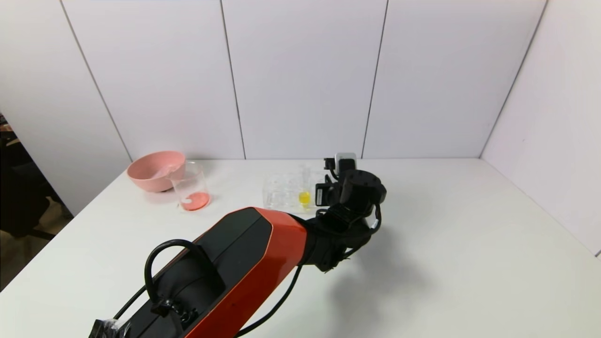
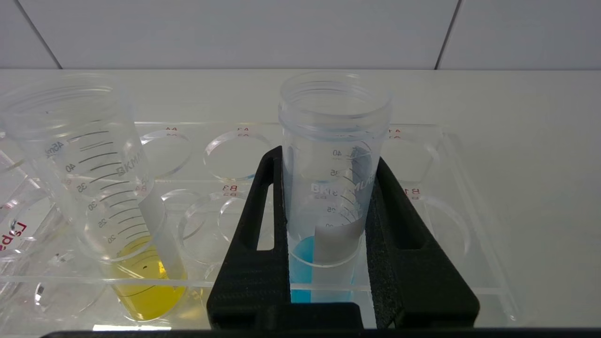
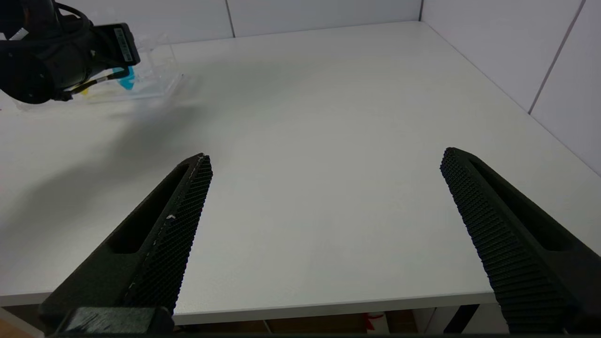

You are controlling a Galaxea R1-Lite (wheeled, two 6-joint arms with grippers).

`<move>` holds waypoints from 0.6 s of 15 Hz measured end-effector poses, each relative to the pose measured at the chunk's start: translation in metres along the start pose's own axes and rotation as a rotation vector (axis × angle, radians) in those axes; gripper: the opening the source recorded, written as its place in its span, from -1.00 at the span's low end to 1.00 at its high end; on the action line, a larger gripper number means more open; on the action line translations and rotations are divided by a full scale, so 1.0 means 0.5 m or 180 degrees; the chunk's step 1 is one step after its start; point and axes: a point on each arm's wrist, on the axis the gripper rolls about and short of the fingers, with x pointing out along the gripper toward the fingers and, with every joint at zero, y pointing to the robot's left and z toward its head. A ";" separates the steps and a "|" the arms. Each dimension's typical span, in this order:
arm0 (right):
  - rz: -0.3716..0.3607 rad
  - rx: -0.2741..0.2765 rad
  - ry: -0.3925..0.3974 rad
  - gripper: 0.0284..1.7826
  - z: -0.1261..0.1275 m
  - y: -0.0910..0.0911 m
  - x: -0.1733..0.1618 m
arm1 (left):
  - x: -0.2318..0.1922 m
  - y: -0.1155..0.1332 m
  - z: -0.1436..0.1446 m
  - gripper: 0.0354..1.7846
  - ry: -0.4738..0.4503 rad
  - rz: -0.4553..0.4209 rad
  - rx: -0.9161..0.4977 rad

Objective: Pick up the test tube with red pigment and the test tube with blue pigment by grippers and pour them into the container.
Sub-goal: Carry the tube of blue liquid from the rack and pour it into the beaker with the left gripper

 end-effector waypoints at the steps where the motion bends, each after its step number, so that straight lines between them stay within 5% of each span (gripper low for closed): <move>1: 0.0000 0.0000 0.0000 0.99 0.000 0.000 0.000 | 0.000 0.000 0.003 -0.50 -0.0003 -0.0002 -0.0004; 9: -0.0001 0.0001 0.0001 0.99 0.000 0.000 0.000 | -0.029 0.005 0.143 -0.50 -0.0196 -0.0054 -0.0107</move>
